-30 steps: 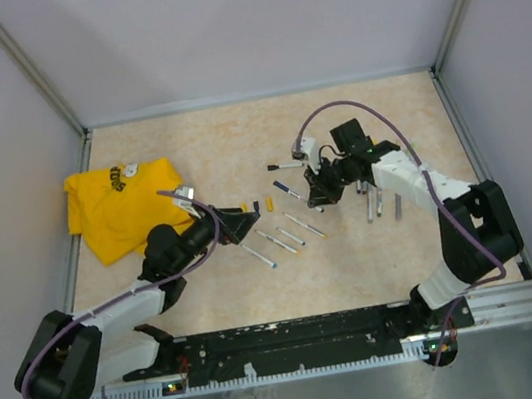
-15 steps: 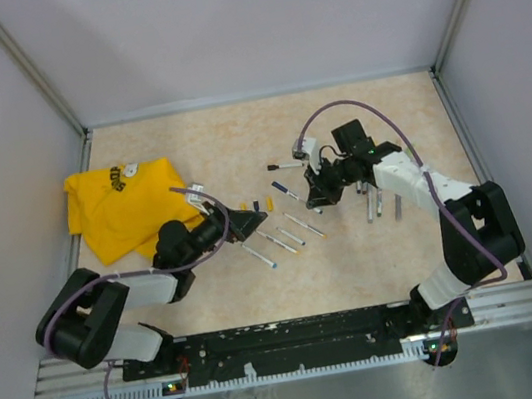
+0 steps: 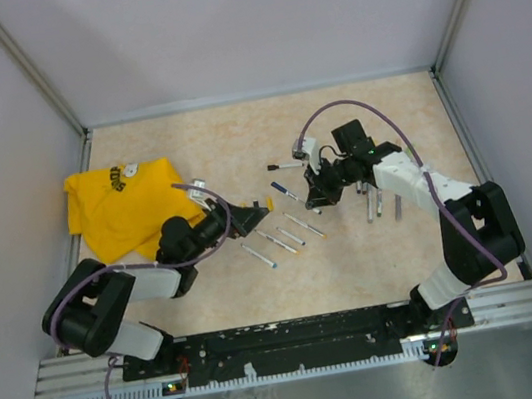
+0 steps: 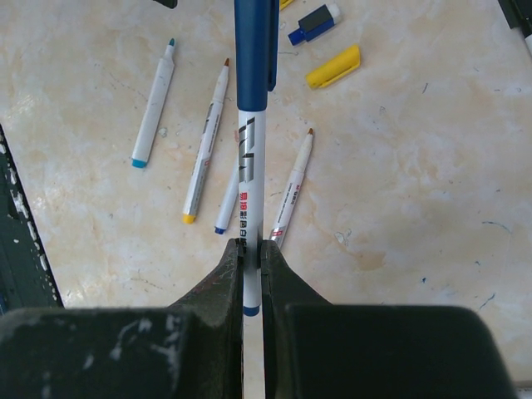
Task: Open the pen caps
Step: Pick up the pen from the center of the board, then open the pen cap from the pen.
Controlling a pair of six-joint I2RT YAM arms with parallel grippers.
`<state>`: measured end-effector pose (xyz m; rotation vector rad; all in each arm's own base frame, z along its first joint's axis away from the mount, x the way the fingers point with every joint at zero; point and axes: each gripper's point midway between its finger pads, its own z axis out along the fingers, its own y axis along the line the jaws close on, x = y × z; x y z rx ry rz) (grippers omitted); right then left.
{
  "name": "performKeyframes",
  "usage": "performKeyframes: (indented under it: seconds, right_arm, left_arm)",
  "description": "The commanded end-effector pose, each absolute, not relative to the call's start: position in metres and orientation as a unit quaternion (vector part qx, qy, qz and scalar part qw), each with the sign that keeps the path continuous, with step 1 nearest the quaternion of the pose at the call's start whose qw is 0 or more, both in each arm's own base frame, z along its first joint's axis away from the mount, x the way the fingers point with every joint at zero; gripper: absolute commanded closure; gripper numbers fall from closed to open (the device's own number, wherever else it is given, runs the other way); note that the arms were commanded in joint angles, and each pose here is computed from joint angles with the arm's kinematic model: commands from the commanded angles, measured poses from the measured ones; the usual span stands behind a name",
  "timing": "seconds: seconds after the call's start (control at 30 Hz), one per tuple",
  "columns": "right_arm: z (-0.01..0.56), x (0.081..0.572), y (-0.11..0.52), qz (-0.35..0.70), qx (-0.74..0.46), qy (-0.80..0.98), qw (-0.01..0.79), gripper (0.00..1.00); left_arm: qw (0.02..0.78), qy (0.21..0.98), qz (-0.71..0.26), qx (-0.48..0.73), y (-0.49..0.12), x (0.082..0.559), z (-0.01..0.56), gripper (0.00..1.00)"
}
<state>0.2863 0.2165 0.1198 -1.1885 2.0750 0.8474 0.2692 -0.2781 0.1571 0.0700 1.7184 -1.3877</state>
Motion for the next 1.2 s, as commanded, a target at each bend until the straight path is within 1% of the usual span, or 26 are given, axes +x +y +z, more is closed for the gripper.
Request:
performKeyframes:
  seconds: [0.0,0.53,0.6,0.7,0.77,0.83,0.97,1.03,1.07,1.17]
  right_arm:
    - [0.140,0.290,0.220,0.327,-0.452,0.761,0.332,1.00]
    - [0.140,0.288,0.223,0.339,-0.452,0.757,0.328,1.00]
    - [0.139,0.287,0.224,0.339,-0.452,0.757,0.327,1.00]
    - [0.139,0.287,0.224,0.337,-0.453,0.757,0.327,1.00]
    - [0.139,0.287,0.224,0.335,-0.455,0.757,0.327,1.00]
    - [0.139,0.286,0.225,0.335,-0.457,0.757,0.327,1.00]
    - [0.137,0.285,0.226,0.333,-0.458,0.757,0.326,1.00]
    - [0.136,0.285,0.226,0.331,-0.460,0.757,0.325,1.00]
    - [0.136,0.285,0.227,0.330,-0.462,0.757,0.325,1.00]
    - [0.135,0.284,0.228,0.328,-0.467,0.755,0.324,1.00]
  left_arm:
    - [0.469,0.670,-0.574,0.034,-0.283,0.277,0.177,0.05]
    - [0.469,0.675,-0.569,-0.026,-0.313,0.315,0.171,0.06]
    - [0.470,0.678,-0.564,-0.028,-0.317,0.318,0.170,0.08]
    - [0.470,0.686,-0.554,-0.028,-0.323,0.322,0.167,0.13]
    - [0.469,0.692,-0.548,-0.029,-0.327,0.325,0.163,0.18]
    - [0.464,0.697,-0.545,-0.029,-0.330,0.326,0.159,0.30]
    - [0.456,0.701,-0.548,-0.027,-0.336,0.327,0.156,0.51]
    - [0.456,0.701,-0.547,-0.025,-0.337,0.327,0.156,0.56]
    - [0.456,0.701,-0.548,-0.023,-0.338,0.327,0.157,0.61]
    - [0.457,0.700,-0.549,-0.020,-0.339,0.327,0.158,0.82]
